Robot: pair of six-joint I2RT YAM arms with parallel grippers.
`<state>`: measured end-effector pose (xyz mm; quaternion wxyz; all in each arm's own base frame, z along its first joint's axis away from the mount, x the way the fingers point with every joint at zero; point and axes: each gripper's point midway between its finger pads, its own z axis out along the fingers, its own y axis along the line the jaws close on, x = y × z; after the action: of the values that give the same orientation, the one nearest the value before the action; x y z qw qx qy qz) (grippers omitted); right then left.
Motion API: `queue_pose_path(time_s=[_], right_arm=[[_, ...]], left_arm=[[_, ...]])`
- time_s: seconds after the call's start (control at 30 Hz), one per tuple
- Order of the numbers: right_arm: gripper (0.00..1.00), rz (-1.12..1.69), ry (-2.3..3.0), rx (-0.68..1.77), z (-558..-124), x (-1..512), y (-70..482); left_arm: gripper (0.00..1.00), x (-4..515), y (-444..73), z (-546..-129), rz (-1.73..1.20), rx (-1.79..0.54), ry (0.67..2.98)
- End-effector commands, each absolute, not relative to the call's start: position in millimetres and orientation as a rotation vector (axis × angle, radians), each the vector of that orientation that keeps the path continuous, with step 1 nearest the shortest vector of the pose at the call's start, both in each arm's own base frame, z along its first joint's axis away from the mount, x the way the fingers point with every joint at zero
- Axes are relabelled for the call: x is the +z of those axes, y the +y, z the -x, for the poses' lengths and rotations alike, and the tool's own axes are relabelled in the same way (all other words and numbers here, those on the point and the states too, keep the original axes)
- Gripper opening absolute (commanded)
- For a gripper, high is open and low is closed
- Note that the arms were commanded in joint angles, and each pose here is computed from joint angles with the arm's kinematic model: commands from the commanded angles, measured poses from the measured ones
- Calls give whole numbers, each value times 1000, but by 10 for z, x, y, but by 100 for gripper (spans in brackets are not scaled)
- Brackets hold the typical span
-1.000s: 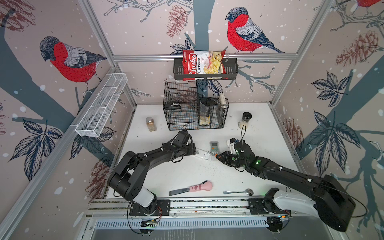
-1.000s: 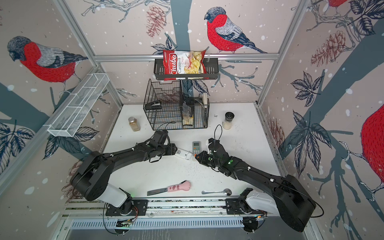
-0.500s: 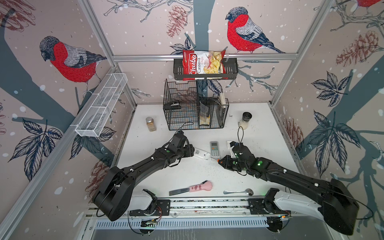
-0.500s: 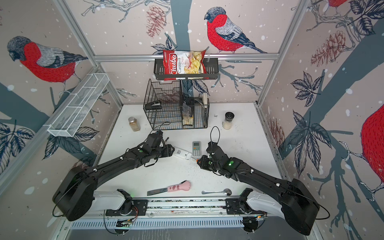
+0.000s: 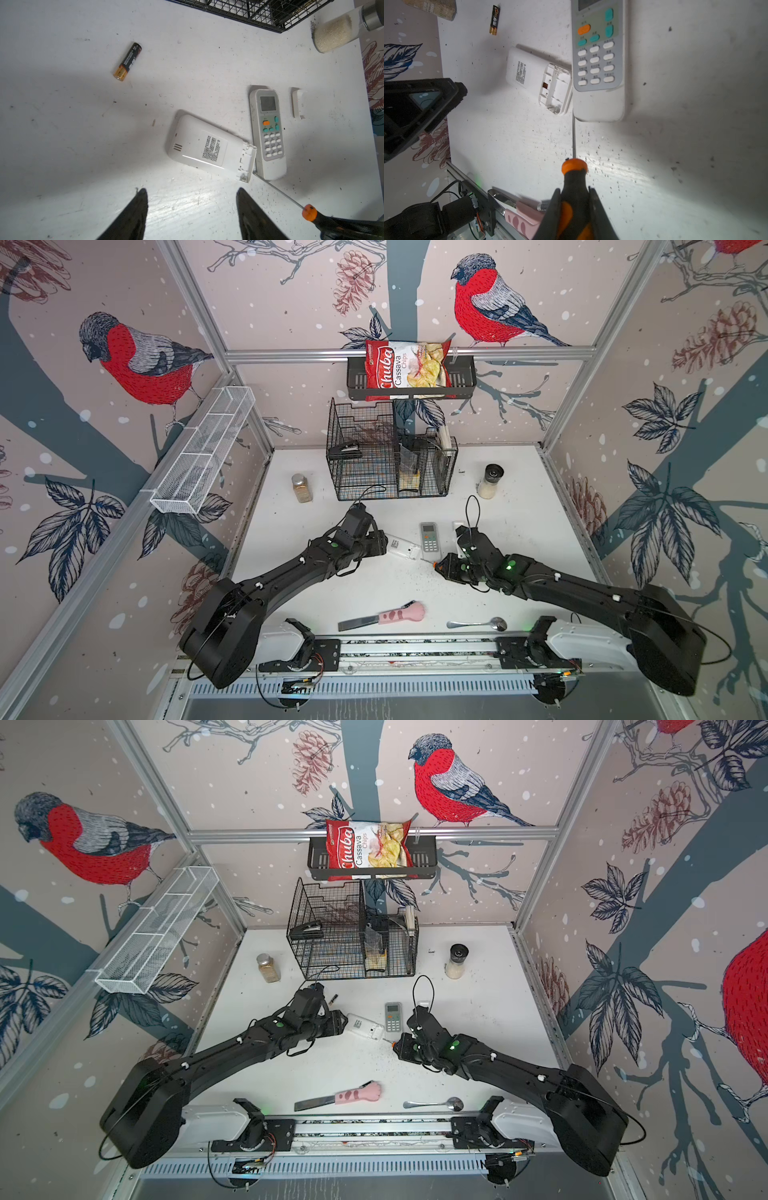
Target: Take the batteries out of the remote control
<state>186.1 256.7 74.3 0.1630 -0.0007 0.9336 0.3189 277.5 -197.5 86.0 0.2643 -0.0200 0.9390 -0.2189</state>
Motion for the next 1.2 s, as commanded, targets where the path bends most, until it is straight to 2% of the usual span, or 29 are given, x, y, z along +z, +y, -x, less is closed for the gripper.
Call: queue_pose_path(time_s=[0.0, 0.37, 0.57, 0.87, 1.17], right_arm=[[1, 9, 2614, 964, -1956, 825, 2692], [1, 116, 2604, 1032, -2159, 817, 3109], [1, 130, 2571, 1023, -2240, 934, 3134], [1, -25, 2486, 878, -2333, 1214, 2493], [1, -356, 2292, 802, -2783, 1194, 1645]], left_arm=[[67, 836, -1969, -2788, 55, -580, 2534], [67, 815, -1950, -2805, 71, -567, 2535], [70, 841, -1993, -2838, 75, -592, 2527], [78, 900, -2194, -2949, 46, -671, 2512], [78, 907, -2539, -2973, -37, -695, 2522]])
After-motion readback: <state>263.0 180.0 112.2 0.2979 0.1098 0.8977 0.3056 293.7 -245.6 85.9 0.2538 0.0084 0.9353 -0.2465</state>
